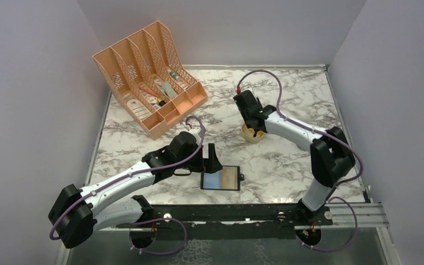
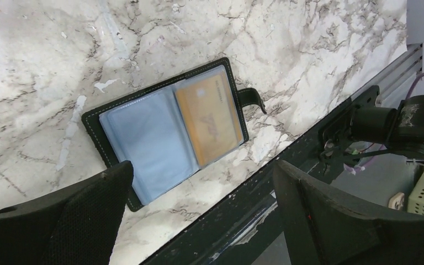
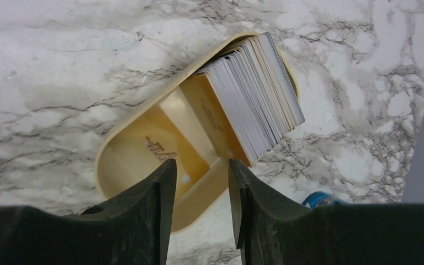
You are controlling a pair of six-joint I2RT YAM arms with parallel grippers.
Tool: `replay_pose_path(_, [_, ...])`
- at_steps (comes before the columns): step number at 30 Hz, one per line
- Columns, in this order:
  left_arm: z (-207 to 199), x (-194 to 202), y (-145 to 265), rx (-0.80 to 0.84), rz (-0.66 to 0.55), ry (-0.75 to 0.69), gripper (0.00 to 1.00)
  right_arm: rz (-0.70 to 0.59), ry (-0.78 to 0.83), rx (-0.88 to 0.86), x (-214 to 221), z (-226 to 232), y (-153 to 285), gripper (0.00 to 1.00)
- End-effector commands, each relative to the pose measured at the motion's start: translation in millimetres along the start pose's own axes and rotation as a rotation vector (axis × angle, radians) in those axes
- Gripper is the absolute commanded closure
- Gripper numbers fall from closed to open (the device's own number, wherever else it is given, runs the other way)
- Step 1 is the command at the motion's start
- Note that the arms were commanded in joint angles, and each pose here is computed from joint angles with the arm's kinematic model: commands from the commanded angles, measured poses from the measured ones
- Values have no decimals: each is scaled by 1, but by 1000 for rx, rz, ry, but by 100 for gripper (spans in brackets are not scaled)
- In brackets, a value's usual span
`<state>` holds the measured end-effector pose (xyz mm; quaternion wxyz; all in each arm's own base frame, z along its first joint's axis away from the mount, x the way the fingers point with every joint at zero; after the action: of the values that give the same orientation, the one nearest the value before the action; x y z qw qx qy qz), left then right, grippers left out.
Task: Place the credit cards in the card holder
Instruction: Pick up the credit card from the storage box.
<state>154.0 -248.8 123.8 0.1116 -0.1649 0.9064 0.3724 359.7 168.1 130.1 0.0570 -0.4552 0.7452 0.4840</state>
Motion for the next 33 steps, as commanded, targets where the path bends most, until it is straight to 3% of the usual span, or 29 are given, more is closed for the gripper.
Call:
replay_pose_path(1, [-5, -14, 17, -14, -66, -68, 1, 91, 107, 118, 2, -22, -22, 59])
replay_pose_path(8, [5, -12, 20, -25, -94, -53, 1, 114, 170, 152, -3, -27, -37, 55])
replay_pose_path(33, [6, -10, 17, 0, -97, -13, 1, 226, 231, 227, 15, -40, -64, 56])
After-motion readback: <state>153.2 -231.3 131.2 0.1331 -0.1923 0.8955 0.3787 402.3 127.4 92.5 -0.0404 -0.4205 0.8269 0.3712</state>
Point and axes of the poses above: each gripper's point midway between its finger pads, its own y axis back along the fingers, its own z axis along the line the jaws close on, x = y × z, the point moved 2 cm from there along y, back along the fingers, and after that the axes turned 15 degrees about y, right-handed, at the moved point
